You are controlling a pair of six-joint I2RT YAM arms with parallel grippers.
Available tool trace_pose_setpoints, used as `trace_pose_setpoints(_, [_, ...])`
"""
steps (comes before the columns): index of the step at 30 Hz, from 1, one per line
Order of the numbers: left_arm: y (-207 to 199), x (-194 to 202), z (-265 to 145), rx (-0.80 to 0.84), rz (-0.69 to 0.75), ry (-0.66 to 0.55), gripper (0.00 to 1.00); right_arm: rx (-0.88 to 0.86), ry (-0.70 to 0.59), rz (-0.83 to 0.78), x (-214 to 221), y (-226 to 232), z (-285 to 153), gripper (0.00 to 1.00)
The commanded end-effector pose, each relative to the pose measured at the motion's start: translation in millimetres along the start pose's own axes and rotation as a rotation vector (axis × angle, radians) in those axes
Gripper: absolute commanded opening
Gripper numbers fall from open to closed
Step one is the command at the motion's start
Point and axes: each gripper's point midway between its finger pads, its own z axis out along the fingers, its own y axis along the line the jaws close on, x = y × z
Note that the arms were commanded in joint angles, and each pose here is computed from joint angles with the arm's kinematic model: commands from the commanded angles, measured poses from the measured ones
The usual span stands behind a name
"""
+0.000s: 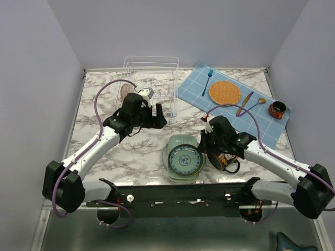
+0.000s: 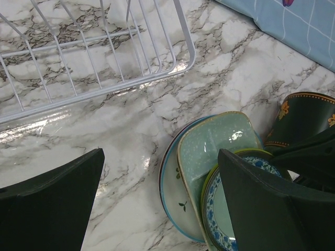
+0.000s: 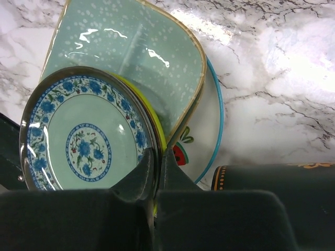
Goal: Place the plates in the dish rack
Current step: Pick up the plate from the corner of the board.
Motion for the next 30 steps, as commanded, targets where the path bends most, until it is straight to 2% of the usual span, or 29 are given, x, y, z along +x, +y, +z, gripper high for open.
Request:
trace_pose_setpoints(1, [-7.6,3.6,0.7,0.036,-0.006,0.009,0.99,0.021,-0.009,0.021,3.7,-3.2,-0.4,0.01])
trace_pose_setpoints(19, [-13.6,28.0,-0.4,0.078,-0.029,0.043,0.99,0.003,-0.153,0.110,-24.0,4.9,-11.5,0.01])
trace_pose_setpoints(30, [-39.1,22.7,-2.8,0.216,-0.060,0.020,0.99,-0.005,-0.304,0.156,-51.3,8.6,-33.2,0.00])
